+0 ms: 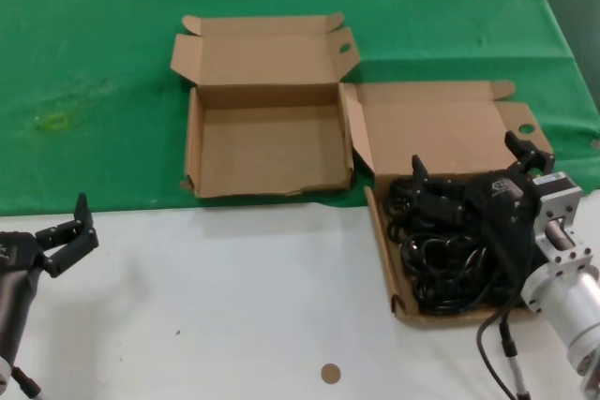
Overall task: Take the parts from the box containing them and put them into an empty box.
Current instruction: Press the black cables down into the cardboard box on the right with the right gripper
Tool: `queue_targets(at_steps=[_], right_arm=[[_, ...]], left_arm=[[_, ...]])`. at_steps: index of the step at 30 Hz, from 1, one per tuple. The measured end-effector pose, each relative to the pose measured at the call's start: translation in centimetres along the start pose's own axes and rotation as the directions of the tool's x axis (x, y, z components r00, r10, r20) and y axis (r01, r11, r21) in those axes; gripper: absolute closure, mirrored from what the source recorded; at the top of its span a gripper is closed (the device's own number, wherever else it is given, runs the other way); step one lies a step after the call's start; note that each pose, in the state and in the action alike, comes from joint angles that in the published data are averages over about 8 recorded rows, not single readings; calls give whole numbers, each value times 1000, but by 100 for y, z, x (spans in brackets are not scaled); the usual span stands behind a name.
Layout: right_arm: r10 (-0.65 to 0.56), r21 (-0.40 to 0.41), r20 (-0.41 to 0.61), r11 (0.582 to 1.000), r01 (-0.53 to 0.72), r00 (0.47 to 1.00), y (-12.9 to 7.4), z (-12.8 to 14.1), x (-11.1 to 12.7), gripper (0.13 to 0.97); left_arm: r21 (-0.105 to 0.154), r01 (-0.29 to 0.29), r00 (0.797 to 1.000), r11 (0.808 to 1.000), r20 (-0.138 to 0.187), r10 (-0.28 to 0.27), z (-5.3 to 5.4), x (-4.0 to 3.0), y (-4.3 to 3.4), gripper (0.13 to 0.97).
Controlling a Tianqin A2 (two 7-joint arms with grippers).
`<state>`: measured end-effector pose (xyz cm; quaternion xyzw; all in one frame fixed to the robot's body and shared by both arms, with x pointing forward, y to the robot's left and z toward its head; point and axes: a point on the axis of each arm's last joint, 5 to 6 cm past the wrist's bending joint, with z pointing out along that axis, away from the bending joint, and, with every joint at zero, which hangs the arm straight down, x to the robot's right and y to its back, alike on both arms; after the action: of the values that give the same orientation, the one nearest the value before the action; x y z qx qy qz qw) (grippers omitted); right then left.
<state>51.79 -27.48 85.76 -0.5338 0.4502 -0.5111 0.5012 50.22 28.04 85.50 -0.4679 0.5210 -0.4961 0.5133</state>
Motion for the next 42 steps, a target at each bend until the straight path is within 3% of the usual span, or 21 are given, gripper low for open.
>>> queue_targets(at_steps=[42], right_arm=[[0,0,0,1000,0,1000,0,0,0,130]], left_arm=[[0,0,1000,1000,0,0,0,0,0,134]])
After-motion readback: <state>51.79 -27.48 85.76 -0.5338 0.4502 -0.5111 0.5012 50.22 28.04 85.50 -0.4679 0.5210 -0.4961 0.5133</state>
